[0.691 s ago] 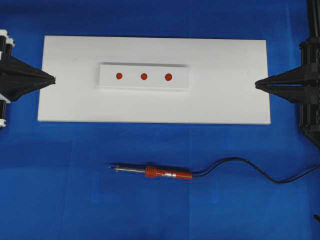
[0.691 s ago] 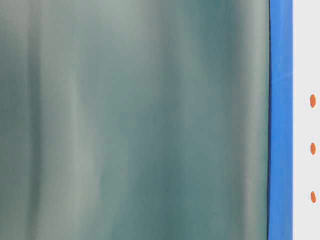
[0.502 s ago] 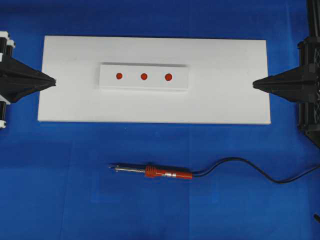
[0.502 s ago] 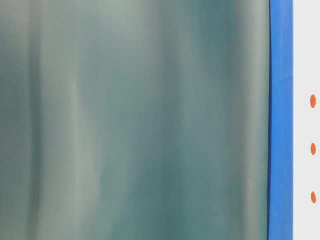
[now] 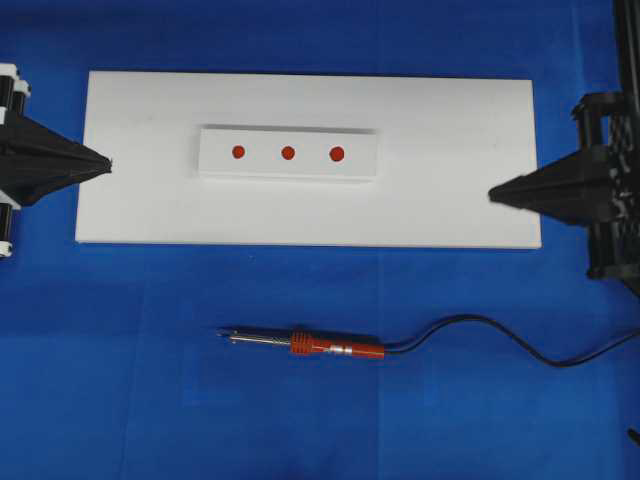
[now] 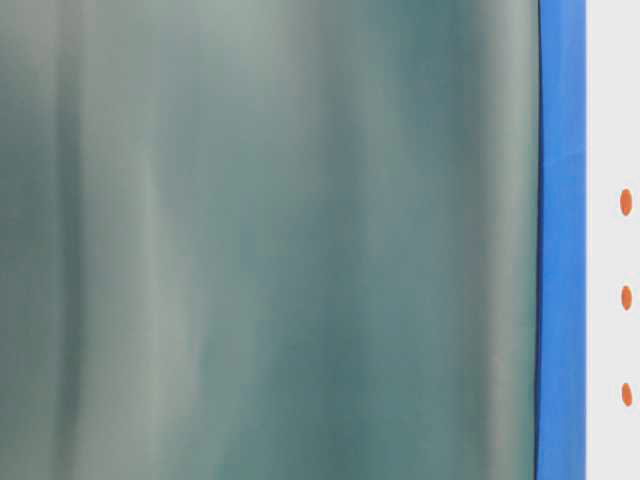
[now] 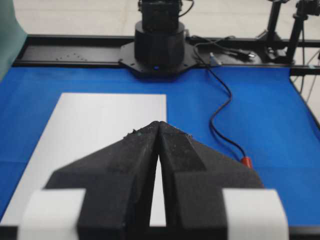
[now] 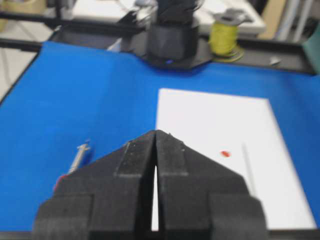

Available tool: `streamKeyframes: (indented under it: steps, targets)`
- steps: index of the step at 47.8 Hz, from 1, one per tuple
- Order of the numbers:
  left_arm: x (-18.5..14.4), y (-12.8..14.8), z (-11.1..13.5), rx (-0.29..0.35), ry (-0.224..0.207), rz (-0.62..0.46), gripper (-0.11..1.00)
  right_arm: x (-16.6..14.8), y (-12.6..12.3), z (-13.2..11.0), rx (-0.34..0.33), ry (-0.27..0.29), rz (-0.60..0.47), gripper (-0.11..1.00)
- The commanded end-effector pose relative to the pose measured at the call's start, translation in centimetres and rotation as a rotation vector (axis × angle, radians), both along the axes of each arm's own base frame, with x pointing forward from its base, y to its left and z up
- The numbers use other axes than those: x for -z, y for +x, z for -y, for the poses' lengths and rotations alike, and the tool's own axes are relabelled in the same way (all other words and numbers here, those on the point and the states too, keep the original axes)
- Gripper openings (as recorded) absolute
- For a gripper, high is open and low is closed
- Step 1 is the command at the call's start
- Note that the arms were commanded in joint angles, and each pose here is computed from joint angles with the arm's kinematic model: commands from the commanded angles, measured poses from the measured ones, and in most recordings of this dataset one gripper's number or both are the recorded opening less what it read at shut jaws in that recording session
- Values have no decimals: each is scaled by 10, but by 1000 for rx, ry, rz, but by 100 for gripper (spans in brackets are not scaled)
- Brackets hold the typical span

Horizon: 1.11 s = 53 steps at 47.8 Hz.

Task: Touch the tip of the soldering iron to the mark.
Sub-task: 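Move the right gripper toward the red-handled soldering iron, then lower the open right gripper over the iron's red handle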

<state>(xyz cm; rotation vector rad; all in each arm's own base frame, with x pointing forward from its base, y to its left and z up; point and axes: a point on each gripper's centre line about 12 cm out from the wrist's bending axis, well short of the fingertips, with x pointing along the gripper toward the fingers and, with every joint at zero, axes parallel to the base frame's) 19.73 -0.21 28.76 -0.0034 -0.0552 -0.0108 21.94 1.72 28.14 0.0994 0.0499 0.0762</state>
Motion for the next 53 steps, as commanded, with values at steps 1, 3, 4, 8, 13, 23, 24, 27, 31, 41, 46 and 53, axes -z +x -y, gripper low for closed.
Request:
streamKeyframes:
  steps: [1, 3, 4, 8, 13, 23, 24, 27, 31, 41, 46, 53]
  targets:
    - [-3, 1, -1, -3, 1, 11, 0, -9, 10, -7, -25, 12, 13, 3]
    - [-3, 1, -1, -4, 1, 12, 0, -9, 14, -10, -36, 19, 7, 9]
    - [-3, 1, -1, -4, 1, 11, 0, -9, 17, -12, -42, 23, 2, 13]
    - [-2, 1, -1, -4, 1, 9, 0, -8, 28, -19, -63, 31, -24, 34]
    - [-2, 1, -1, -4, 1, 9, 0, -6, 44, -28, -88, 34, -57, 67]
    - [-2, 0, -1, -6, 1, 14, 0, 3, 81, -49, -129, 49, -164, 88]
    - [-2, -1, -1, -6, 1, 14, 0, 5, 84, -51, -129, 52, -180, 87]
    - [-2, -1, -1, -6, 1, 15, 0, 10, 96, -56, -129, 70, -228, 87]
    - [-2, -2, -1, -6, 1, 17, 0, 19, 110, -63, -129, 92, -297, 87]
    - [0, -5, -1, -6, 1, 20, 0, 42, 145, -85, -134, 117, -499, 87]
    - [0, -6, -1, -6, 1, 21, 0, 62, 160, -92, -116, 130, -615, 87]
    - [2, -6, -2, -9, 3, 17, 0, 95, 177, -98, -85, 149, -738, 87]
